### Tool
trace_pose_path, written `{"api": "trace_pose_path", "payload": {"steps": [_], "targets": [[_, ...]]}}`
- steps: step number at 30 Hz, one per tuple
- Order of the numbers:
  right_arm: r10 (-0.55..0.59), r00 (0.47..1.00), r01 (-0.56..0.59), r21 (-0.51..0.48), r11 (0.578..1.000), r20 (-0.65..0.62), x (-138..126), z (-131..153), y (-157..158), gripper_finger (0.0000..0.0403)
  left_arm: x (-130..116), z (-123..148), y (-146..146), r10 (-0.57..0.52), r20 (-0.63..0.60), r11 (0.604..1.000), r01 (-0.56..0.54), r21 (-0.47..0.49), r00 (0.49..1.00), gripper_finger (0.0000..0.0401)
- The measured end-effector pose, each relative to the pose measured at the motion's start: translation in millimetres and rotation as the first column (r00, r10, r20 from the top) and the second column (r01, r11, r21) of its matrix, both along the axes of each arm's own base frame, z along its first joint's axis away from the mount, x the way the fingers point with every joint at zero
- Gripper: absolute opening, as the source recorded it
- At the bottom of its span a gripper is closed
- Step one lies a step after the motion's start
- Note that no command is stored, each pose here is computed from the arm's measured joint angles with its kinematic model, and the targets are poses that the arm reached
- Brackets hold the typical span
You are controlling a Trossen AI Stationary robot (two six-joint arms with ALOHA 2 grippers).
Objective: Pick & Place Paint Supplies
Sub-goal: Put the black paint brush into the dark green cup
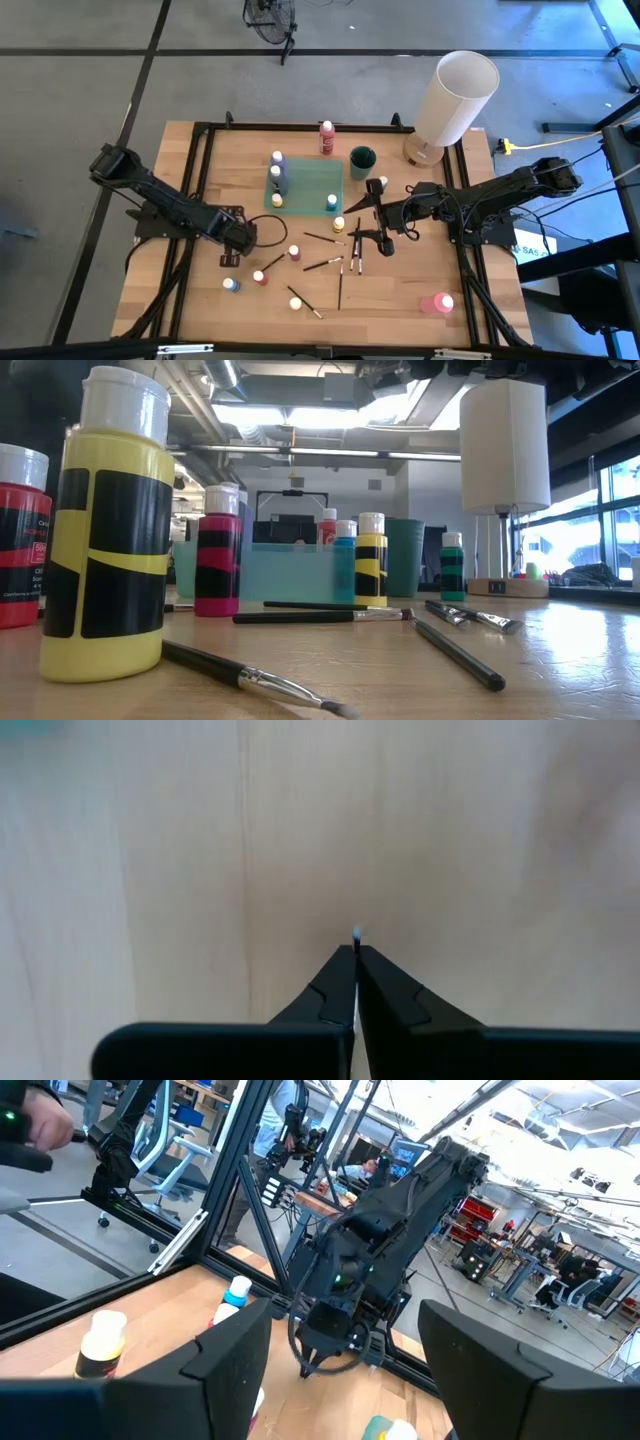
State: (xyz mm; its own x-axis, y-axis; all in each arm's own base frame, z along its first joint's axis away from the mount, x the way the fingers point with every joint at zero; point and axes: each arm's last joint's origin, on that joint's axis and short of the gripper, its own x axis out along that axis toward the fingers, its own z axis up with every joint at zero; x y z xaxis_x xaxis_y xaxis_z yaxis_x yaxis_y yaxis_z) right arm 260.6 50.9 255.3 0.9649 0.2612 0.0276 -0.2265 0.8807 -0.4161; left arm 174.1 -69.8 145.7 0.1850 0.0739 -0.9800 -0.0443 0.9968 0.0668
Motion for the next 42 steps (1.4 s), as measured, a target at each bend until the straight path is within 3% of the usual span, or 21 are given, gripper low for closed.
{"api": "trace_pose_path", "payload": {"steps": [8,19,24,32,42], "targets": [[0.000,1.000,0.000,0.000,1.000,0.000,0.0,0.0,-0.1,0.0257,11.4,17.1,-3.9,-0.035,0.051,0.999,0.034,0.020,0.998,0.0001],[0.000,1.000,0.000,0.000,1.000,0.000,0.0,0.0,0.0,0.0257,21.3,65.6,-6.9,0.017,0.076,0.985,-0.030,0.172,0.997,0.0001],[0.006,1.000,-0.006,0.002,1.000,-0.015,-0.1,-1.3,0.8,0.0257,28.8,95.3,-15.5,0.029,0.206,0.966,-0.080,0.245,0.978,0.0001],[0.029,0.999,-0.029,0.020,0.999,-0.035,-0.9,-2.8,4.5,0.0257,41.5,144.7,-28.8,0.015,0.552,0.882,-0.271,0.386,0.834,0.0001],[0.027,0.999,-0.026,0.019,0.999,-0.031,-1.0,-2.4,4.4,0.0257,46.9,190.7,-45.0,-0.156,0.769,0.812,-0.364,0.457,0.620,0.0002]]}}
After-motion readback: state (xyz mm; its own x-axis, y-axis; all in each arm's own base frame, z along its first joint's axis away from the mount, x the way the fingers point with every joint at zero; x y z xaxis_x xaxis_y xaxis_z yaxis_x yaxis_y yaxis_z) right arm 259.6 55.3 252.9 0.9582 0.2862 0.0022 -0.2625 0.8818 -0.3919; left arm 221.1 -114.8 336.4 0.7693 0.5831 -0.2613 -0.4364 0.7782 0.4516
